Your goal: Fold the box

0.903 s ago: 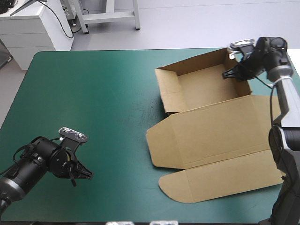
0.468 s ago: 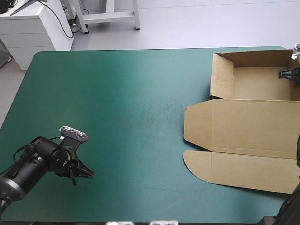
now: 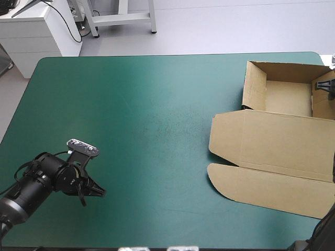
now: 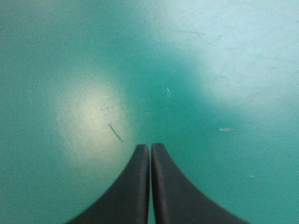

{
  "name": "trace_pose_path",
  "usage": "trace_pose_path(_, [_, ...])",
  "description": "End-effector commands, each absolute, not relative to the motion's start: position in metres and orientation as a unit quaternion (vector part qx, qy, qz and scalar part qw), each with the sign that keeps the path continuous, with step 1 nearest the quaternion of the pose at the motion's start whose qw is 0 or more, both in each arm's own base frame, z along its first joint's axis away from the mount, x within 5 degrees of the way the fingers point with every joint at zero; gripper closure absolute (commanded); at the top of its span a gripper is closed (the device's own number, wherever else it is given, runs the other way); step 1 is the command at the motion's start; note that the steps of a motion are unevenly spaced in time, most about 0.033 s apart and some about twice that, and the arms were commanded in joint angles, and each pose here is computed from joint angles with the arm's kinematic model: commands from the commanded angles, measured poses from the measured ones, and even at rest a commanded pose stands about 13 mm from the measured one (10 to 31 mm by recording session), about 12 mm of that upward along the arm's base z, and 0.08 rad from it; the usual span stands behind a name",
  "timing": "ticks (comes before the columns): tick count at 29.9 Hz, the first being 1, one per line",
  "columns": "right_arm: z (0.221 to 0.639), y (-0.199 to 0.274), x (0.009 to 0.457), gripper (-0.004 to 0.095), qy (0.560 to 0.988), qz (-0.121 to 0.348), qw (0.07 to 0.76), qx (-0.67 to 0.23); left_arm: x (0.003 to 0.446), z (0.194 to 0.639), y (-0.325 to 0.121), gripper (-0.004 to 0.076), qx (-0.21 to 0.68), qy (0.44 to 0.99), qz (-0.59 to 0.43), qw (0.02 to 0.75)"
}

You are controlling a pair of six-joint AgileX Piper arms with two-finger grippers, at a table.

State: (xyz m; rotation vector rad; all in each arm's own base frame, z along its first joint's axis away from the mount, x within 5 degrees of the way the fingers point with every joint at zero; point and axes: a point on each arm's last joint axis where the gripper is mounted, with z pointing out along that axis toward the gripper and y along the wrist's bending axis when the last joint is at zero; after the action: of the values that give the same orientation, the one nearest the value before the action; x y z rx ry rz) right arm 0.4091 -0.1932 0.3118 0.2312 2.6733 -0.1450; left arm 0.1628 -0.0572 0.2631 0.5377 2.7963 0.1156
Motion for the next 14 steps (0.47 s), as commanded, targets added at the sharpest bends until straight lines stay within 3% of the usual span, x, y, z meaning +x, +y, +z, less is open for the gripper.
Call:
trace_pose_path(1, [0.352, -0.193, 0.4, 0.0302, 0.951, -0.078, 0.286, 0.093, 0.165, 0.274, -0.058, 0.0731, 0.188, 0.965, 0.038, 0.176])
trace_pose_path(3, [0.354, -0.192, 0.398, 0.024, 0.95, -0.074, 0.284, 0.102, 0.165, 0.274, -0.058, 0.0731, 0.188, 0.965, 0.038, 0.177])
trace_pose_path(10, [0.375, -0.185, 0.384, 0.0239, 0.947, -0.075, 0.294, 0.101, 0.165, 0.274, -0.058, 0.0731, 0.183, 0.967, 0.034, 0.176])
trace_pose_path(14, [0.39, -0.169, 0.374, 0.0292, 0.948, -0.025, 0.301, 0.098, 0.165, 0.274, -0.058, 0.0731, 0.183, 0.967, 0.034, 0.176])
